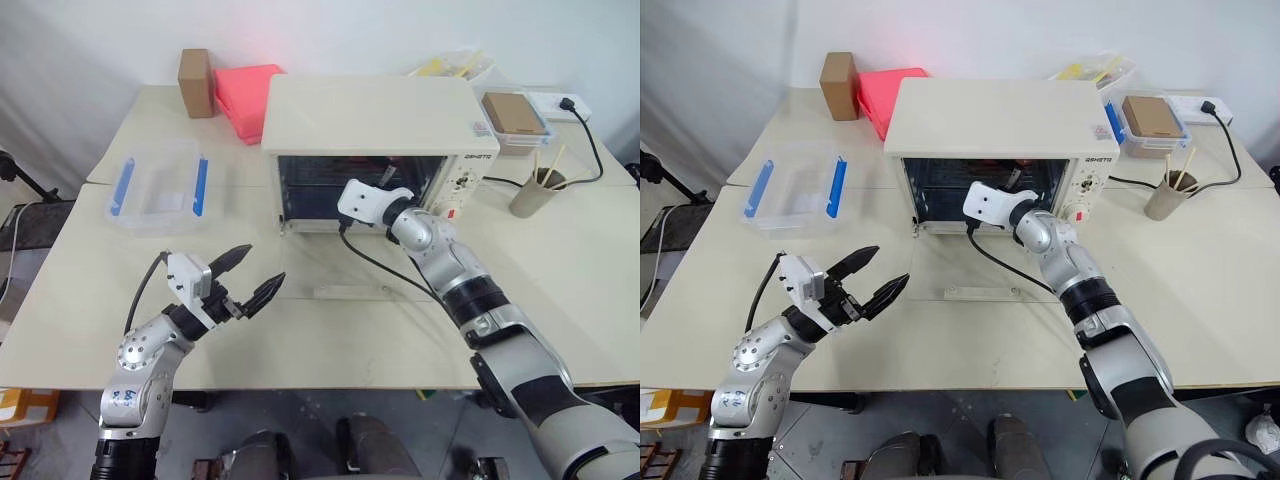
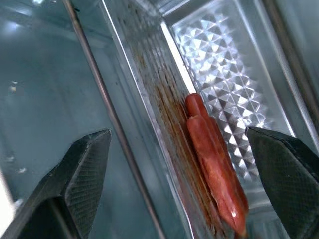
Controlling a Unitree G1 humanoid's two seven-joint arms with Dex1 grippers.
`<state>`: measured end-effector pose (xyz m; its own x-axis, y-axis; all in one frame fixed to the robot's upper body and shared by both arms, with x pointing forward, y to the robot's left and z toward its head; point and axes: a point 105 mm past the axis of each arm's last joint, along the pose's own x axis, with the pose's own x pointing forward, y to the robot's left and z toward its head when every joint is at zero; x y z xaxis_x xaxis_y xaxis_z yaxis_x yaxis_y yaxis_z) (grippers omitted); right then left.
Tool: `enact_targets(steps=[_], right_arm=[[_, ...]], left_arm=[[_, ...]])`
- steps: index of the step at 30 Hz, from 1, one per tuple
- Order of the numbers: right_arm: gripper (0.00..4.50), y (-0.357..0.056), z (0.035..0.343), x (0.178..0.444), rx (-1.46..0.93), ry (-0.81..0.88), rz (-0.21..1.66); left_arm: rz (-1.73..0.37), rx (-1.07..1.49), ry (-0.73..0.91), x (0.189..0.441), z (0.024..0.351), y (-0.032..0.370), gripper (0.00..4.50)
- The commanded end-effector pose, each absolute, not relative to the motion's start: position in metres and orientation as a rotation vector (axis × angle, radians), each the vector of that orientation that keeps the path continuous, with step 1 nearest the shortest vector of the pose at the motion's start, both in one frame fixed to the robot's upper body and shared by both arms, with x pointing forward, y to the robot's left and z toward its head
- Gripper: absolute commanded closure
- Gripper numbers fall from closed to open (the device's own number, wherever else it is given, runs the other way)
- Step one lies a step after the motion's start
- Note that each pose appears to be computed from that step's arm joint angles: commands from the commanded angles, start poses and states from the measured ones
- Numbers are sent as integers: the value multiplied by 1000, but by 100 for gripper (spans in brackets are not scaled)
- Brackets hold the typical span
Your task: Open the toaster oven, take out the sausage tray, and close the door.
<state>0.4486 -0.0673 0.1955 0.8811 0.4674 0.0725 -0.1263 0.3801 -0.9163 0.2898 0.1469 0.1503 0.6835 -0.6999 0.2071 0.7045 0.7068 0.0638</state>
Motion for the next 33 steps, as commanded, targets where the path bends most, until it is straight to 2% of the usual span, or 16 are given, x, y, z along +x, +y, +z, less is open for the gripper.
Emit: enact_targets(steps=[1,10,14,19,25,33], right_arm=[[127,-64,206,451,-1124,-379,366],[430,-61,219,449,-1133,-445,360],[441,-56,223,443,-1158,-481,375],[441,-51,228,430,-1186,-535,415],[441,-50,224,402,-1253,-589,507],[441,-71,204,361,-1282,-541,559]], left_arm=[[-812,-26,-265,292,159,141,0],[-855,-41,-300,336,175,132,0],[-852,-80,-356,361,201,129,0],[-843,-120,-406,376,224,127,0],[-827,-171,-362,384,222,128,0],[-862,-205,-327,376,216,129,0]])
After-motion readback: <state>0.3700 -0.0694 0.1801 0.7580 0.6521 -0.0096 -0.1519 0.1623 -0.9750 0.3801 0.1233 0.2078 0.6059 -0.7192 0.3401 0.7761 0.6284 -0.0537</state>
